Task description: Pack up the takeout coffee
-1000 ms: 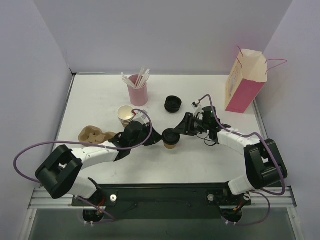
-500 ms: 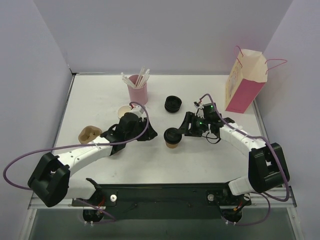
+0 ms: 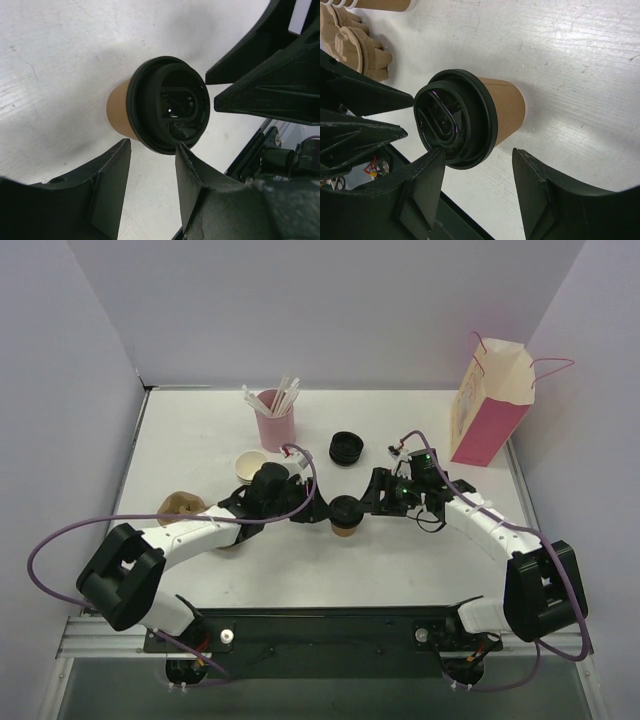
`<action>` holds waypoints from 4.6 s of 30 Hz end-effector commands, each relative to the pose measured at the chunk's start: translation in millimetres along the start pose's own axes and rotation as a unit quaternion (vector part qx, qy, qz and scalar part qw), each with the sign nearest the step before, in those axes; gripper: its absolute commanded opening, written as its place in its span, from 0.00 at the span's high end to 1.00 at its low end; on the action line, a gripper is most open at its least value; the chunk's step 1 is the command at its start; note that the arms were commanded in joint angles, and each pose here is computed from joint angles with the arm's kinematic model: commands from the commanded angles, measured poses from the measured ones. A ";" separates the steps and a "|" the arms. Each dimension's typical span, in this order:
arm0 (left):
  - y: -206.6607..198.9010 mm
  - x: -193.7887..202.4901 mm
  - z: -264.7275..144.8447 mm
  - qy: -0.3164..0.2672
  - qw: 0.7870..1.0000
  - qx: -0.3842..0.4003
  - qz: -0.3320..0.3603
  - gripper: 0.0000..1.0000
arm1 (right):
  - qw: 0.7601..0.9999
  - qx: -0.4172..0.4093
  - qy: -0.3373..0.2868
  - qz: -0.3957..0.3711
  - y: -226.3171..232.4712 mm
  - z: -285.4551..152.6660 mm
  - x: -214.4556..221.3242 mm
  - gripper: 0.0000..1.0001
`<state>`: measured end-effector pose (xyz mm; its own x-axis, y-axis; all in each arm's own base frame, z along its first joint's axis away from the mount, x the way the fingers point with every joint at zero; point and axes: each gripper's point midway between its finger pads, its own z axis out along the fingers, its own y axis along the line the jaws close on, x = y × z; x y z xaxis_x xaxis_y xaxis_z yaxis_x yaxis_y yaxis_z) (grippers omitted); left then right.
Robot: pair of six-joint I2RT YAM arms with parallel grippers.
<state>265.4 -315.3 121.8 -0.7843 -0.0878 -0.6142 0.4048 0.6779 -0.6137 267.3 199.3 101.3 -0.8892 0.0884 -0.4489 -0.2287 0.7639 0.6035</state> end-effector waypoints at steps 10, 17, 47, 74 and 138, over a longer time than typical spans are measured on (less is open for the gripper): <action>-17.2 7.4 14.4 -0.022 0.999 0.036 -0.001 0.50 | 1.000 -0.012 0.023 -0.011 1.0 7.9 16.4 0.50; 0.7 18.6 19.5 -0.016 1.000 0.008 -0.009 0.50 | 0.999 0.005 0.035 -0.001 -13.3 14.9 29.1 0.55; -16.3 -61.6 -43.2 -0.078 0.995 -0.051 0.037 0.45 | 1.000 0.017 0.003 0.001 3.8 2.5 -13.8 0.46; 26.2 -94.2 -125.2 -0.091 0.964 -0.166 0.185 0.41 | 0.993 0.115 -0.041 0.002 -31.7 12.8 -58.7 0.66; 2.6 -110.6 -165.7 -0.183 0.952 -0.138 0.204 0.05 | 0.879 0.367 -0.296 -0.065 -129.0 -233.4 -321.8 0.43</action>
<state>273.1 -178.9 251.4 -0.4130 0.0438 -0.9097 0.4362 0.8864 -0.1554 488.1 -76.8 309.1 -0.4748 0.1375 -0.8693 0.2340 0.9719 0.0259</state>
